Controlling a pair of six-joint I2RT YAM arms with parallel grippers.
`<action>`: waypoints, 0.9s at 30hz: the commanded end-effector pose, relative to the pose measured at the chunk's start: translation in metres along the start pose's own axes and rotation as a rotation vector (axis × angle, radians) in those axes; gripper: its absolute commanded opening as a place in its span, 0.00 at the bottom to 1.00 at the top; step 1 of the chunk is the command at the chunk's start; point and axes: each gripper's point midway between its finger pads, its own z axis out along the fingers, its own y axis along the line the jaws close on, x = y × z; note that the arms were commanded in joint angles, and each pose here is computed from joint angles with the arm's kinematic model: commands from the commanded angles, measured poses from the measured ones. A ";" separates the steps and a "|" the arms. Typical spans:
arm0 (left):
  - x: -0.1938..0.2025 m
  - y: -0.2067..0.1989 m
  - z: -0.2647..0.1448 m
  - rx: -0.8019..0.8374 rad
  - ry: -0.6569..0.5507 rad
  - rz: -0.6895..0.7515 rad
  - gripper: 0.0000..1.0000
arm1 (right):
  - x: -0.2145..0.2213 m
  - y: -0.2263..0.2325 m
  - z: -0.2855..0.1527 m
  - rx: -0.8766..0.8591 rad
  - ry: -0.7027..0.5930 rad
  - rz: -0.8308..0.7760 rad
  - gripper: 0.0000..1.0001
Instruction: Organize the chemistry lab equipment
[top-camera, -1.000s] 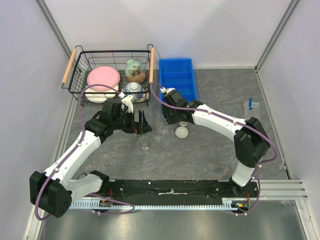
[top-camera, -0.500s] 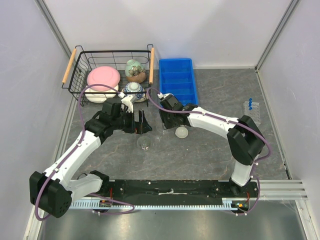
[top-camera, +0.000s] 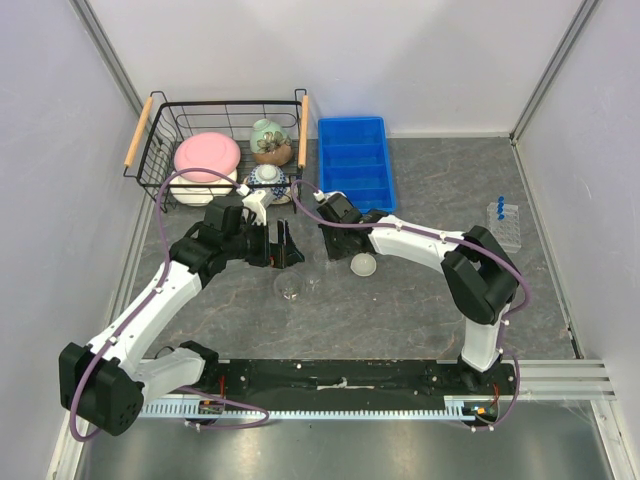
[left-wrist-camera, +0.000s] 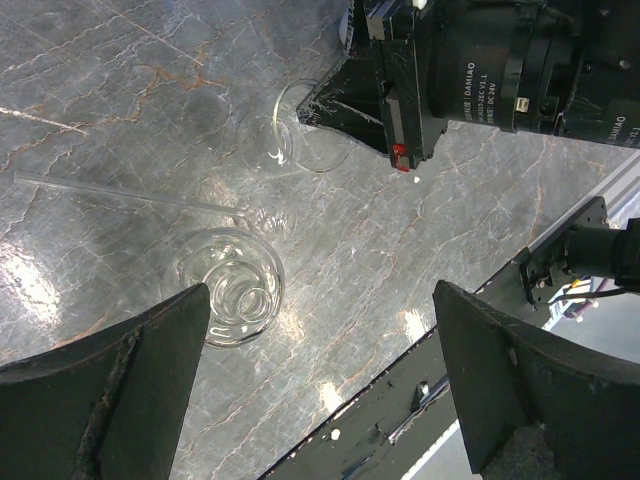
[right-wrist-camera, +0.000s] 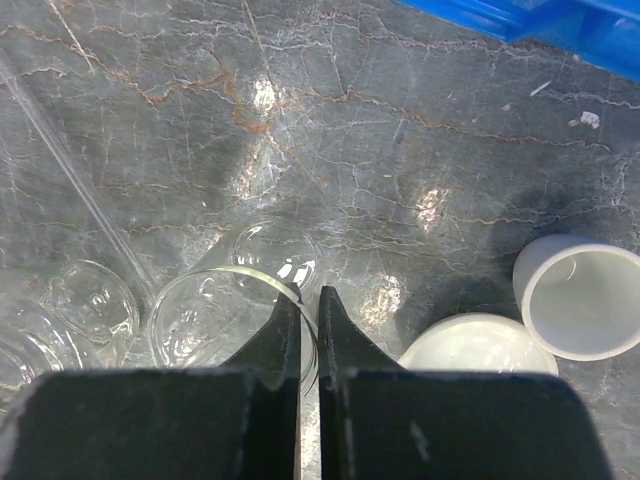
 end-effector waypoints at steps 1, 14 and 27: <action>-0.008 -0.006 -0.004 0.034 -0.039 0.038 1.00 | -0.013 0.004 -0.004 0.001 -0.032 0.008 0.00; -0.008 -0.008 -0.004 0.045 -0.038 0.036 0.99 | -0.080 -0.015 -0.094 0.127 -0.220 -0.010 0.00; -0.008 -0.008 -0.005 0.042 -0.044 0.041 0.99 | -0.146 -0.126 -0.115 0.177 -0.317 0.207 0.00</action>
